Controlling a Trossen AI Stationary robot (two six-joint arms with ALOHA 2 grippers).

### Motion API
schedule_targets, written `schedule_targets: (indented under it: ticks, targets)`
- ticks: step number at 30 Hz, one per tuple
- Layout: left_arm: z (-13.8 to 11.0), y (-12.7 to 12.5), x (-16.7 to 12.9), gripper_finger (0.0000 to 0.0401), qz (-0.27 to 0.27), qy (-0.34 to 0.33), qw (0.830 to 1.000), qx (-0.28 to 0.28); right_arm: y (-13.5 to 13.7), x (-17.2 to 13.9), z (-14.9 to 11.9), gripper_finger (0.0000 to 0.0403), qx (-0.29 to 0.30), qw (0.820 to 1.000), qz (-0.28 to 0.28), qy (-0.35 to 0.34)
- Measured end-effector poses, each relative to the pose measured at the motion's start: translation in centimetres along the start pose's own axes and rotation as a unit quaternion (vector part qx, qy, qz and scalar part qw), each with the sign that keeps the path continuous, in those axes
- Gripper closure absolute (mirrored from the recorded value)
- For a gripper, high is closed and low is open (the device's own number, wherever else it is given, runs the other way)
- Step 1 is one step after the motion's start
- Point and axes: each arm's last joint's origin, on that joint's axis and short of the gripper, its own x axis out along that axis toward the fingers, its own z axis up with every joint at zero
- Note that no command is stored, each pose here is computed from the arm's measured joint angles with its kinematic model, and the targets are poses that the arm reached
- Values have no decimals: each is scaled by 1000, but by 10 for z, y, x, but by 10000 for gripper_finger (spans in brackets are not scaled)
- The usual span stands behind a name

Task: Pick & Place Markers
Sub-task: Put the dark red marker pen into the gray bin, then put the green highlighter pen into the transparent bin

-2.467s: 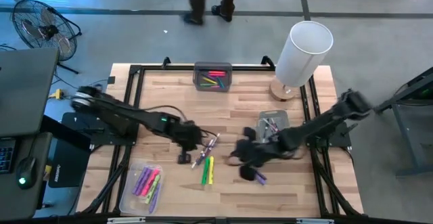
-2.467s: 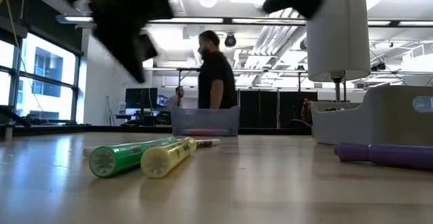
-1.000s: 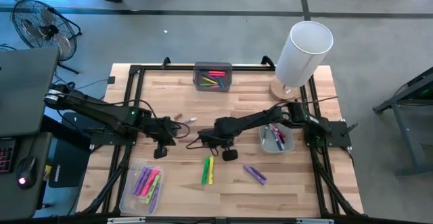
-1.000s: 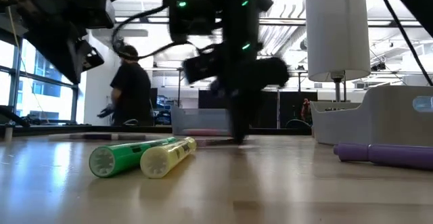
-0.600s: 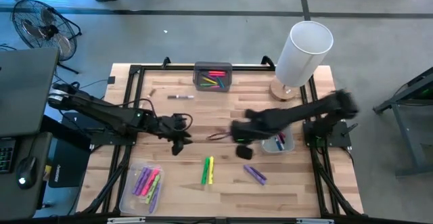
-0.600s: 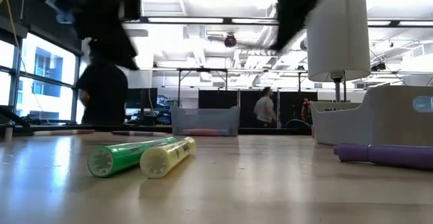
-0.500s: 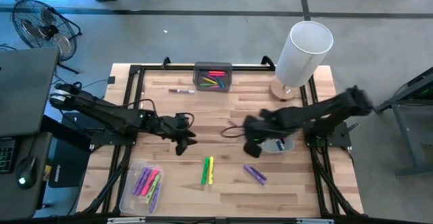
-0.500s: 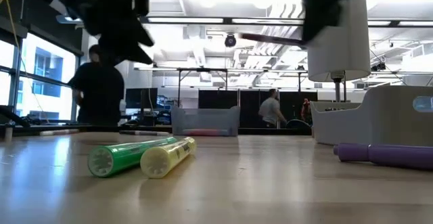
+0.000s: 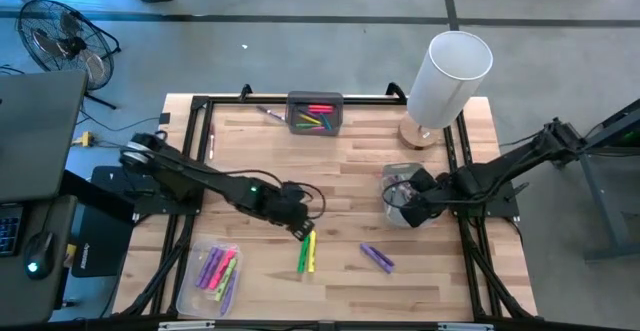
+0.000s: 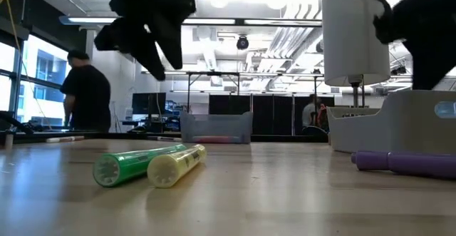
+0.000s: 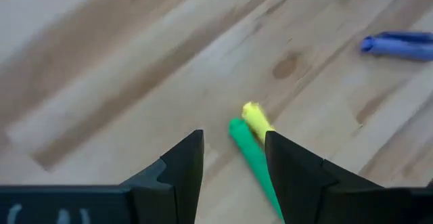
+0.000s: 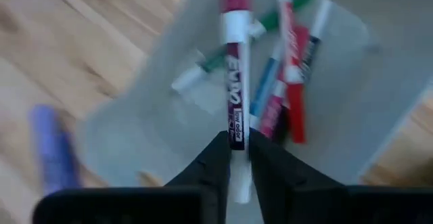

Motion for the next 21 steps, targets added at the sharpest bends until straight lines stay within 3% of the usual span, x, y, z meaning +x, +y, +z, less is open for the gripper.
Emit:
schedule_targets:
  ticks: [7, 18, 21]
  targets:
    - [-8, -16, 29, 248, 19, 67, 995, -70, -19, 0, -5, 300, -20, 1000, 2, -3]
    - [-31, -24, 71, 248, 36, 115, 986, -117, -36, -26, -2, 294, -22, 994, 72, -75]
    - [-31, -28, 75, 248, 19, 111, 986, -121, -40, -30, -1, 293, -25, 992, 87, -84]
